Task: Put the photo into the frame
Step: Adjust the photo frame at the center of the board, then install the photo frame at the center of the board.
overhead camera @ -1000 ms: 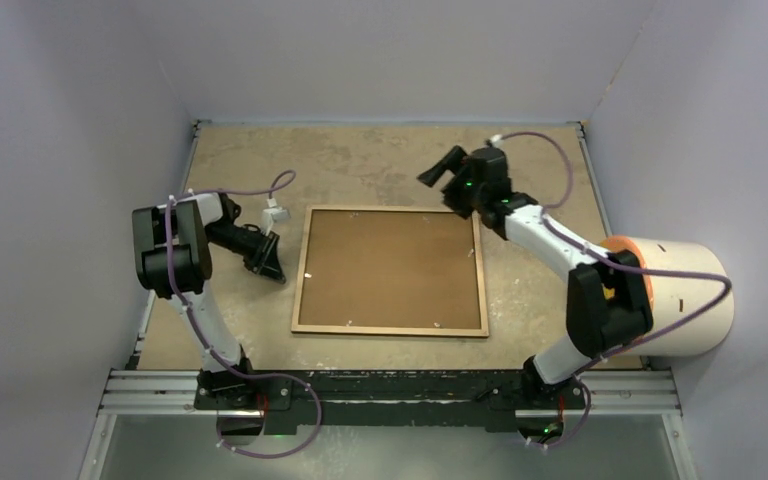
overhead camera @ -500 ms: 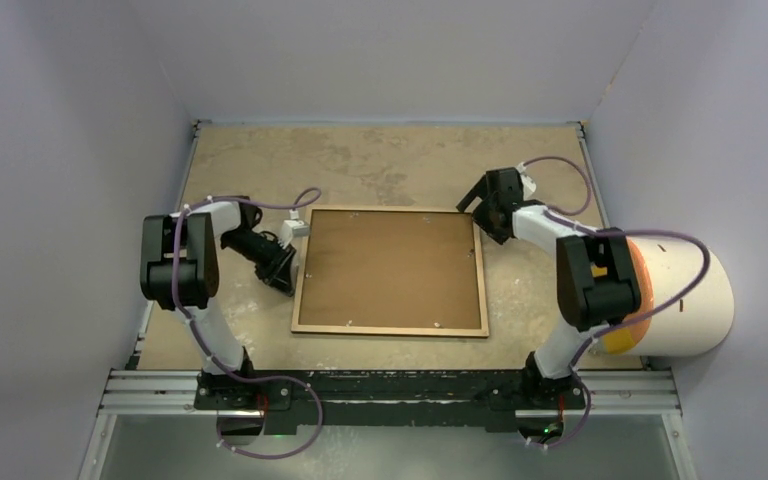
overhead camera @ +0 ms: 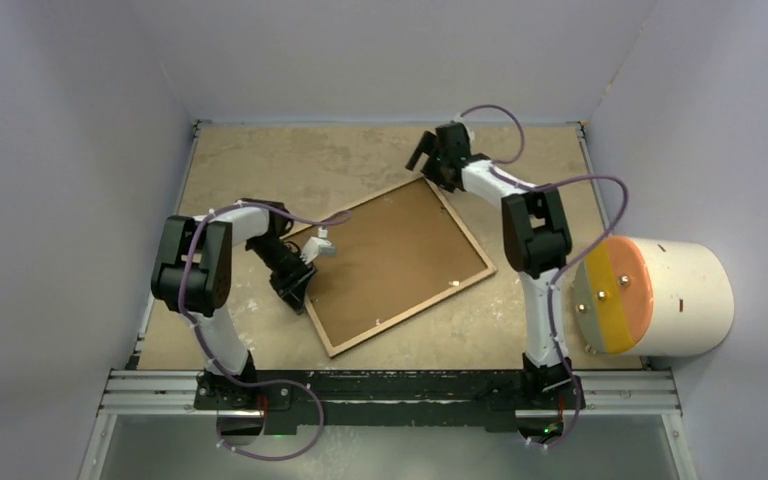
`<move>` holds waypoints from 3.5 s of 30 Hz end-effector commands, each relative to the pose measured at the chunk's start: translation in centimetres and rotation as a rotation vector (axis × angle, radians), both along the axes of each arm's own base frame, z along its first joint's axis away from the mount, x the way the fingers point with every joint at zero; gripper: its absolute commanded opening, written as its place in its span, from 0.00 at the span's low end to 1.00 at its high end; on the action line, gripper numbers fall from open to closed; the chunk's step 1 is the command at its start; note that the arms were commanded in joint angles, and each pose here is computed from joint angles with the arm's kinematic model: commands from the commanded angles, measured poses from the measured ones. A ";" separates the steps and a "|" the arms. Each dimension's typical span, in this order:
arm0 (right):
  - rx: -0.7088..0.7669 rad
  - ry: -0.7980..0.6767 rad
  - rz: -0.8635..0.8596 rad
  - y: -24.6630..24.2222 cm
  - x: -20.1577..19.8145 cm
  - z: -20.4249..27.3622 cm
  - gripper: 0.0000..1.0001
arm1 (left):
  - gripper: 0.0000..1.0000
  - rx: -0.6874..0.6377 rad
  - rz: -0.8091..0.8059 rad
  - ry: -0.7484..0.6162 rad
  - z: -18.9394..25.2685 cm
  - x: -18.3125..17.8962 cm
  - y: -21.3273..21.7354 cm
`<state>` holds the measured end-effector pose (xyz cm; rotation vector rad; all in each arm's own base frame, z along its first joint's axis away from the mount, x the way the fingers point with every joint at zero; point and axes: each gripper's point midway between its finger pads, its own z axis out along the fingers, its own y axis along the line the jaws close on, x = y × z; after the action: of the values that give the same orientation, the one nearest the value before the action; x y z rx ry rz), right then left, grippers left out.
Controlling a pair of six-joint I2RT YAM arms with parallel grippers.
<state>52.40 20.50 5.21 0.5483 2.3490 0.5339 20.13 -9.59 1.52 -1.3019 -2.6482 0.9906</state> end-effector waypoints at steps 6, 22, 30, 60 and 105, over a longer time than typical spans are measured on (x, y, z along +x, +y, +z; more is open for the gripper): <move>0.077 -0.051 0.359 17.2 -0.1 6.0 0.99 | 0.59 -0.083 -0.149 -0.102 1.2 0.9 -5.1; -0.033 -0.165 0.109 1.8 -6.7 13.6 0.99 | 0.65 -0.030 -0.086 -0.327 9.0 8.1 0.7; 0.107 -0.005 0.148 0.4 -17.2 8.3 0.99 | 0.47 0.018 0.321 -0.301 5.7 20.3 7.4; 0.091 -0.059 0.067 -3.8 -14.0 8.5 0.89 | 0.22 -0.313 0.008 -0.031 2.8 3.3 -0.8; 0.430 0.140 0.688 25.6 -23.6 1.5 0.66 | 0.18 -0.375 0.225 0.076 -0.3 6.7 -1.7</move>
<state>28.28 44.96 5.51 -0.0531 2.5811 1.3225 26.28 -11.51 2.46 -0.9014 -2.6481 1.6295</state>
